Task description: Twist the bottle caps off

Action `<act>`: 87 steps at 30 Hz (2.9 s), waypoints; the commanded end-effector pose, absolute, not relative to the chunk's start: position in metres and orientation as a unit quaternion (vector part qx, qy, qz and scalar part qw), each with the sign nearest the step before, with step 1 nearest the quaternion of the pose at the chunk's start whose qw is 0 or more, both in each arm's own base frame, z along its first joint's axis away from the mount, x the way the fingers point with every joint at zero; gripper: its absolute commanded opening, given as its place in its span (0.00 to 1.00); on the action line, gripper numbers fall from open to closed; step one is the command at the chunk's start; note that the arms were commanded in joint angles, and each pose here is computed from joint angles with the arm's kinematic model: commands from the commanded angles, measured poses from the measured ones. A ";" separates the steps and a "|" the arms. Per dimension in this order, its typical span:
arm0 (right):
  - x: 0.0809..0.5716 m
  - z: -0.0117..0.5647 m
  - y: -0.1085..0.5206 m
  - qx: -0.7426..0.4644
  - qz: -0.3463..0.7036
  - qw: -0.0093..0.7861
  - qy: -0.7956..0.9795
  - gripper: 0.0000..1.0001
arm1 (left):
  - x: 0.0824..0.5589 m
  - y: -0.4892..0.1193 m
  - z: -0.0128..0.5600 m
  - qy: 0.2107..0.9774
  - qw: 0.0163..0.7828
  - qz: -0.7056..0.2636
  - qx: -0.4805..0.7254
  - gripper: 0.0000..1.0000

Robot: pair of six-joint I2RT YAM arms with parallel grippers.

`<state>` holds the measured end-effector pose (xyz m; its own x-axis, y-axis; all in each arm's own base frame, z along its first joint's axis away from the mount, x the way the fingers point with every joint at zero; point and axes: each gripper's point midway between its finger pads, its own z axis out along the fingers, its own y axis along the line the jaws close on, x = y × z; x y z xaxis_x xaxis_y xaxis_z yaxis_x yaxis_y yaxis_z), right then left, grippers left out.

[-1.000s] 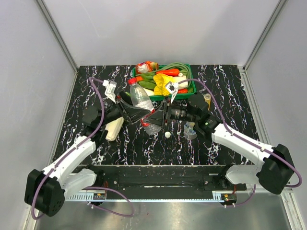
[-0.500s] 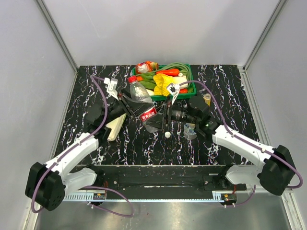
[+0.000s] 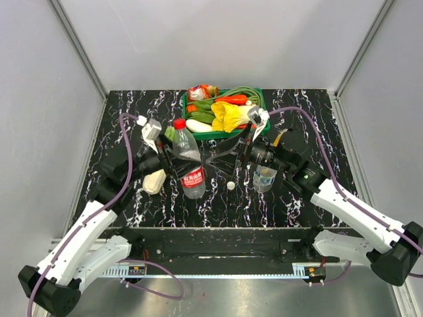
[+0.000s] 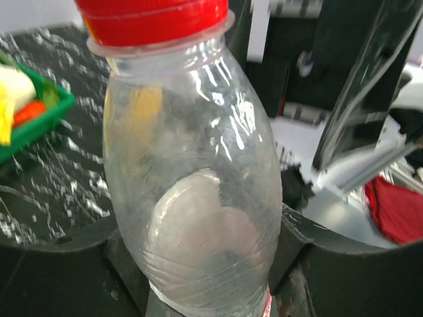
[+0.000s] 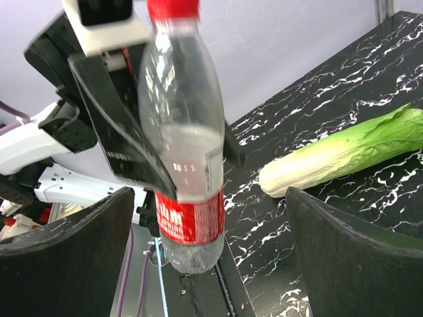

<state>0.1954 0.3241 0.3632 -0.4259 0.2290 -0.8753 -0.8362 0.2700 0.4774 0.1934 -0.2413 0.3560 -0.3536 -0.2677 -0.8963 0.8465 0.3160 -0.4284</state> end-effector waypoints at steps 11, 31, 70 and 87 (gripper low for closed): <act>0.190 0.381 0.358 -0.259 0.626 0.419 0.604 1.00 | 0.126 -0.259 0.285 0.647 0.401 -0.555 0.334 0.56; 0.188 0.381 0.348 -0.246 0.619 0.437 0.604 0.00 | 0.139 -0.259 0.279 0.670 0.434 -0.514 0.315 0.99; 0.217 0.385 0.291 -0.124 0.525 0.547 0.640 1.00 | 0.154 -0.246 0.242 0.741 0.424 -0.431 0.291 0.45; 0.247 0.363 0.317 -0.089 0.515 0.502 0.690 1.00 | 0.190 -0.185 0.226 0.821 0.489 -0.235 0.177 0.35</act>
